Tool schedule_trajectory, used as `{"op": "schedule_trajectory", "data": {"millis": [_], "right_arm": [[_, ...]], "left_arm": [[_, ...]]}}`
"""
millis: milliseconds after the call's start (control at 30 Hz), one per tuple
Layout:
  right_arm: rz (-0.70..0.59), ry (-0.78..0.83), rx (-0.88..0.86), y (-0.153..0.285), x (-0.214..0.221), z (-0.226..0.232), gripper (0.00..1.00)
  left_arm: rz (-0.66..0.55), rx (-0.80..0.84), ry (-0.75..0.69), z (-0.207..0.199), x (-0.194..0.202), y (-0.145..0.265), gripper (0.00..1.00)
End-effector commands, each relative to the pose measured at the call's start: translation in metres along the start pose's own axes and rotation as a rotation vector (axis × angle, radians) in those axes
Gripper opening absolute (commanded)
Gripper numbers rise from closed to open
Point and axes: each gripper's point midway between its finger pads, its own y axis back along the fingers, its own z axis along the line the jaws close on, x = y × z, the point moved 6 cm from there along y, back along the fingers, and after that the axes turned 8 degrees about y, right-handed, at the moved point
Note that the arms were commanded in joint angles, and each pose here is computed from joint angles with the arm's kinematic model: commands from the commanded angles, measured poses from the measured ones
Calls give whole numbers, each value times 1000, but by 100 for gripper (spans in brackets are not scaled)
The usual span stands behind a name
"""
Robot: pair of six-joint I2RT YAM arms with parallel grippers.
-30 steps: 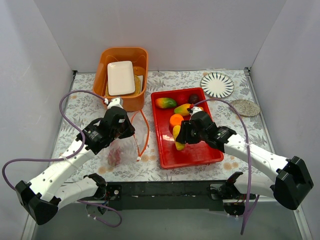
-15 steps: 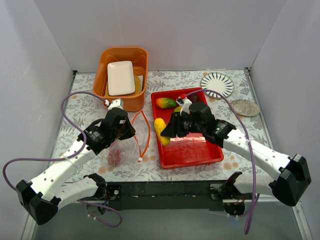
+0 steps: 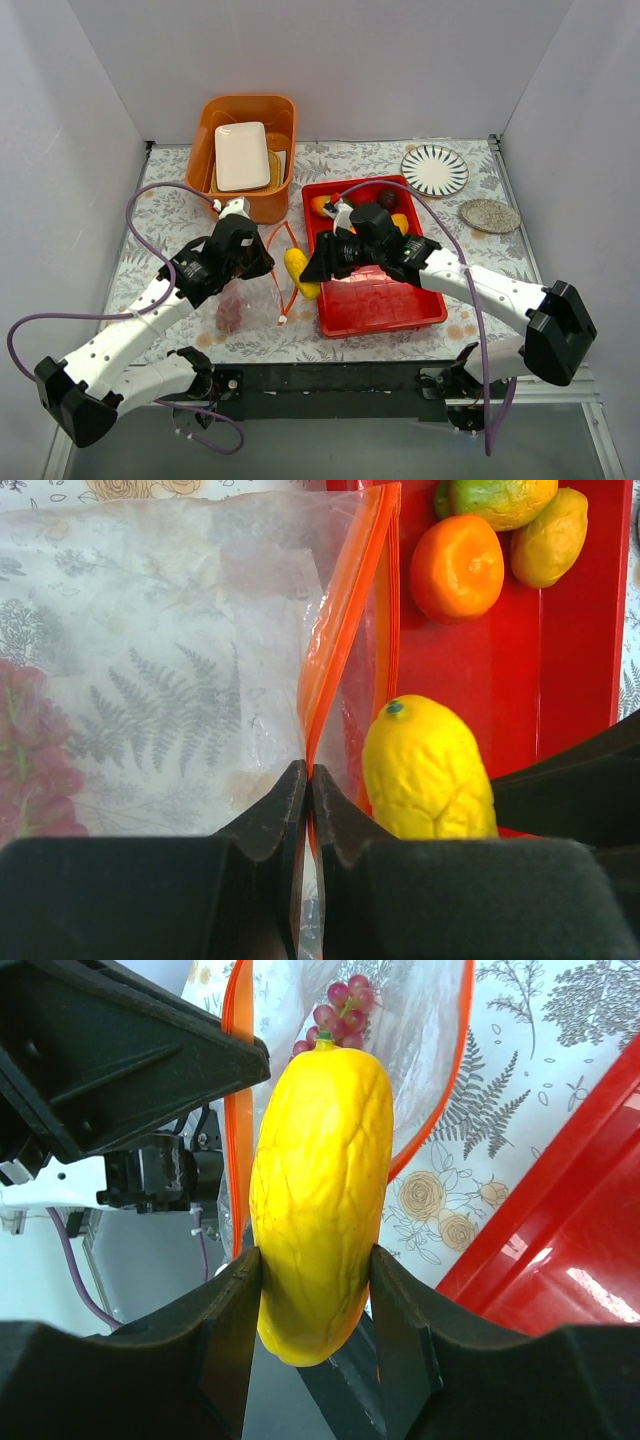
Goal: Place the food in the zip-top bag and seal the zipper
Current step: Place the fake fruit in the zipper food storage bag.
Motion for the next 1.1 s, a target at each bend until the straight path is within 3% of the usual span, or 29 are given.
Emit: {"op": "schedule_trajectory", "data": {"millis": [0, 667, 800, 1000, 1067], "right_arm": [[-57, 40, -68, -7, -24, 20, 9], [-17, -2, 81, -43, -42, 0, 13], [-18, -2, 66, -47, -44, 2, 17], [-17, 8, 71, -51, -47, 5, 35], [-26, 7, 93, -50, -48, 4, 37]], "left_arm": [[6, 33, 4, -7, -3, 3, 4], [-13, 78, -13, -15, -12, 20, 5], [-19, 72, -16, -14, -14, 22, 5], [-29, 65, -20, -14, -16, 24, 5], [-34, 69, -19, -15, -17, 25, 5]]}}
